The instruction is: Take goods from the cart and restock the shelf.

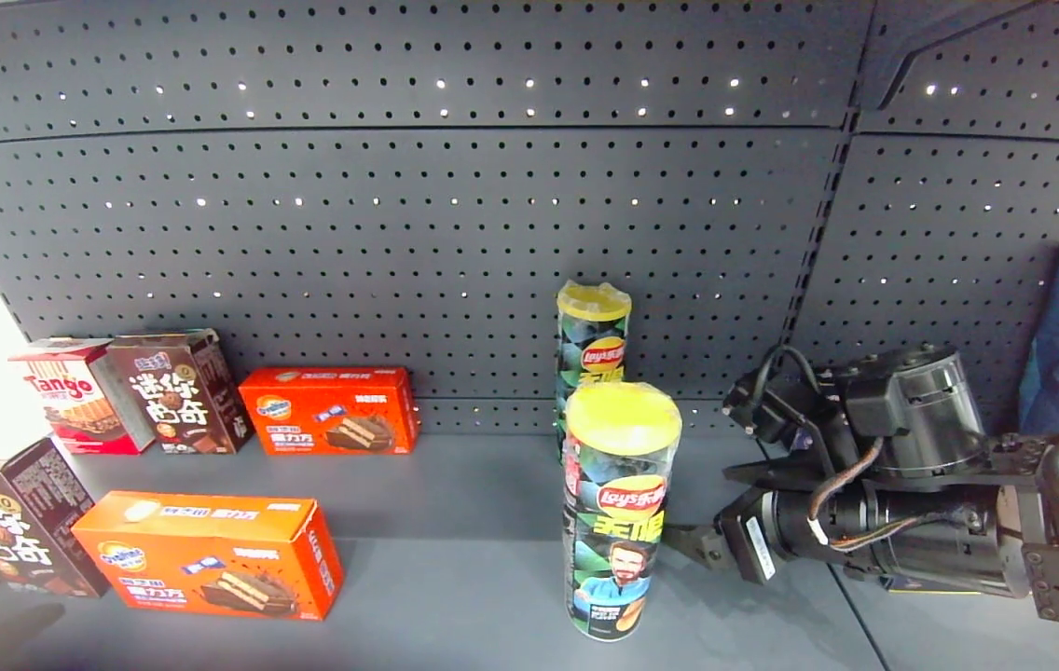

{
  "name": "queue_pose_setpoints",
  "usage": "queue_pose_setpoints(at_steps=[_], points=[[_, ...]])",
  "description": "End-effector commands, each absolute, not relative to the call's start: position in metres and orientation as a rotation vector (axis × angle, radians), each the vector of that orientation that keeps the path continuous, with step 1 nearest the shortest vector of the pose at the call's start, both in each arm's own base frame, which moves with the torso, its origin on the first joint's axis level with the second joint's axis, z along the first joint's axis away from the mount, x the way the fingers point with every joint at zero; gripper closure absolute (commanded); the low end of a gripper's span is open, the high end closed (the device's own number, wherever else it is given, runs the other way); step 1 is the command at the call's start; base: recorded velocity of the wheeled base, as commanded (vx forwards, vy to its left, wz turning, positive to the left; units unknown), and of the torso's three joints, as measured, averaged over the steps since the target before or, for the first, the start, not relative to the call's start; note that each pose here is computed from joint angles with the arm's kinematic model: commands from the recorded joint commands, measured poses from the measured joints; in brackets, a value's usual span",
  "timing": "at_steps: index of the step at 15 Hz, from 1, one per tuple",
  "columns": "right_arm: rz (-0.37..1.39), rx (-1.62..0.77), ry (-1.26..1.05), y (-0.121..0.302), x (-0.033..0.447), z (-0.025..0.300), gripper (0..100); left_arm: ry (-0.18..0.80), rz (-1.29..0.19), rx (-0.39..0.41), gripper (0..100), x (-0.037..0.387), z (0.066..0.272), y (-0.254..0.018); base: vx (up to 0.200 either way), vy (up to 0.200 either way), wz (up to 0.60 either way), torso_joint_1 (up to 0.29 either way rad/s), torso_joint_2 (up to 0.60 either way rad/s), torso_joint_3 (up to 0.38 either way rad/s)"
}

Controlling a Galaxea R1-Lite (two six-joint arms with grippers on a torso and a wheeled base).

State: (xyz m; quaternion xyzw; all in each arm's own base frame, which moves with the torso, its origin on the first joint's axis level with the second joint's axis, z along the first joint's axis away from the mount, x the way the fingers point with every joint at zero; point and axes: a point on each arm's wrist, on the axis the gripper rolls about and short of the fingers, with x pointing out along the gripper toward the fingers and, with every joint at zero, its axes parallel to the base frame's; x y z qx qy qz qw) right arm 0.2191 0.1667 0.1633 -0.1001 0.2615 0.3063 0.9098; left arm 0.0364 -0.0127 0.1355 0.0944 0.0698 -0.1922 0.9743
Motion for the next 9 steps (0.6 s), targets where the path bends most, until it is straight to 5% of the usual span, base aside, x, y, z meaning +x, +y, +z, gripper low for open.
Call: queue_pose_setpoints(at_steps=[1,9], points=[[0.644,-0.212,0.542,0.169,0.216,0.162,0,0.140,-0.388,0.190,0,0.035,0.134,-0.012,0.000,0.000,0.00,0.000,0.00,0.000],[0.673,-0.228,0.556,0.173,0.206,0.158,0,0.139,-0.388,0.190,0,0.035,0.134,-0.012,0.000,0.000,0.00,0.000,0.00,0.000]])
